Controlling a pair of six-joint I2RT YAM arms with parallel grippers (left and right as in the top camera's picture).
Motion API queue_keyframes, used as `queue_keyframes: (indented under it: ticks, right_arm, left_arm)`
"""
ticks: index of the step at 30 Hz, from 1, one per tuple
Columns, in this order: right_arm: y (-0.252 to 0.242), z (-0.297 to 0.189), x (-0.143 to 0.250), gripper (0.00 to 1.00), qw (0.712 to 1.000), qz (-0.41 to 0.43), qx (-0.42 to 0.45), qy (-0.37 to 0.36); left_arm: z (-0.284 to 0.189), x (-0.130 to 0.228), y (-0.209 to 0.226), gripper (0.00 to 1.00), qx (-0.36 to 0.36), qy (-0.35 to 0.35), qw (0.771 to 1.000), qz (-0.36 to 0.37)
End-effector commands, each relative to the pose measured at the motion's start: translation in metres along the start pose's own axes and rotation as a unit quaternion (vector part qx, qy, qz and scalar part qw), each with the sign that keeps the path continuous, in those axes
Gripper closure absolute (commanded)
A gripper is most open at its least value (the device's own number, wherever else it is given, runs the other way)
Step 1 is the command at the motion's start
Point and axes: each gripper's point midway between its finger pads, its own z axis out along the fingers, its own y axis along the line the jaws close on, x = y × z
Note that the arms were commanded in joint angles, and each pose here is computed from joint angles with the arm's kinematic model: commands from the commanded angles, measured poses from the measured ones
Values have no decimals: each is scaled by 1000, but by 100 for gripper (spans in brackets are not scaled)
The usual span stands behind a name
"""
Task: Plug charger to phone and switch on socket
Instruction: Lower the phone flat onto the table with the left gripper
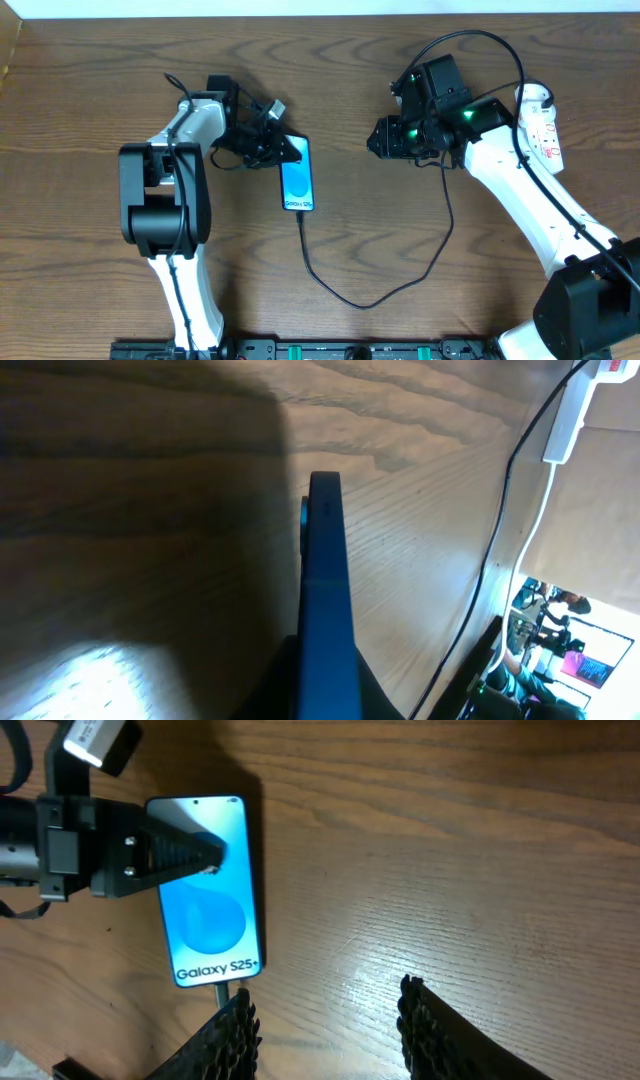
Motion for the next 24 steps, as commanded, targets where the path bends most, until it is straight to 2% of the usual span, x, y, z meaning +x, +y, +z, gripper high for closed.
queue_keyframes:
  ticks: [1,12,18,24]
  right_arm:
    - [9,-12,-7,55,1000,-17,-6,-19]
    - [9,-12,-7,55,1000,-17,-4,-20]
    - [8,-12,-6,54,1000,-16,-3,-17]
    - [6,-12,-5,54,1000,-15,3,-17]
  left_arm:
    - [-1,-5,-8,92,17,-4,1000,-5]
    - [-2,-5,18,91,-59,-6,998,-37]
    - [-2,-4,23,72,-72,-6,996,-45]
    - [-2,-4,24,66,-74,-7,996,-44]
